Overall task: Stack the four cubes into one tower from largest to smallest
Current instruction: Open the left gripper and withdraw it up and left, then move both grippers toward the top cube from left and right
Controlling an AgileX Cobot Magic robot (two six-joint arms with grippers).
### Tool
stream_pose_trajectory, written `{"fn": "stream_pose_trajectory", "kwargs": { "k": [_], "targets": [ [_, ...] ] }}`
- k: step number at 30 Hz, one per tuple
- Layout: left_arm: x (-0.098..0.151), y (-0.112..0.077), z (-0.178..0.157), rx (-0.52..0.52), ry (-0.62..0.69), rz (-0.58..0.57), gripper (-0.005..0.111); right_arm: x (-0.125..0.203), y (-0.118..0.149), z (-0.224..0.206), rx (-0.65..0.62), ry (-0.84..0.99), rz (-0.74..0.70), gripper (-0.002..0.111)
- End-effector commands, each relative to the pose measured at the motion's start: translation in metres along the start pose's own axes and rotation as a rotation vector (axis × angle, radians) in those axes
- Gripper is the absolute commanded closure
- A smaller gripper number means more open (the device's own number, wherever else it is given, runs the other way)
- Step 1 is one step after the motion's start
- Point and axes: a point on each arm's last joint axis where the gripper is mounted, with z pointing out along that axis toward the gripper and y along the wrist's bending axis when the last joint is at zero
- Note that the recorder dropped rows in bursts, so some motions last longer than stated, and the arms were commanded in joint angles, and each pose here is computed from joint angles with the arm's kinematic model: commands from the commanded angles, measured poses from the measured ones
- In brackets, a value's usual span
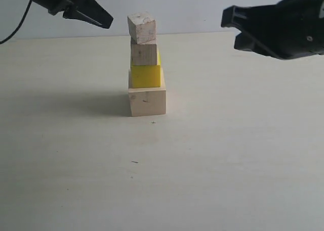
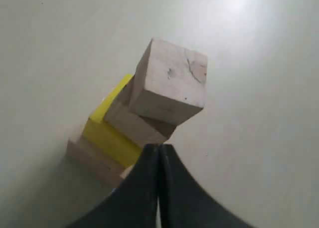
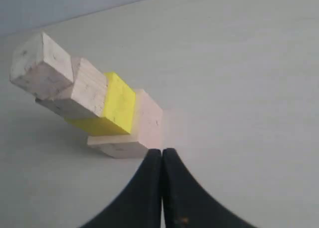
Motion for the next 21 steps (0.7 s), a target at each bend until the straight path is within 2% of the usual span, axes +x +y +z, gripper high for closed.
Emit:
{"fn": "stream_pose_trajectory", "kwargs": {
  "k": [1, 7, 11, 17, 21],
  "targets": [
    [0.002, 0.003, -0.001, 0.050, -0.110, -0.072, 0.107, -0.018, 0.011, 0.025, -0.015, 0.000, 0.042, 0.108],
    [0.005, 0.006, -0.004, 0.087, -0.154, -0.110, 0.107, -0.033, 0.017, 0.059, -0.030, 0.074, 0.021, 0.108],
    [0.009, 0.005, -0.001, 0.114, -0.148, -0.132, 0.107, -0.048, 0.007, 0.074, -0.052, 0.151, 0.056, 0.108],
    [0.012, 0.000, 0.001, 0.180, -0.165, -0.145, 0.107, -0.069, -0.006, 0.085, -0.225, 0.197, 0.145, 0.108],
    [0.012, 0.000, 0.001, 0.179, -0.164, -0.144, 0.107, -0.065, -0.009, 0.101, -0.302, 0.230, 0.201, 0.108]
  ]
}}
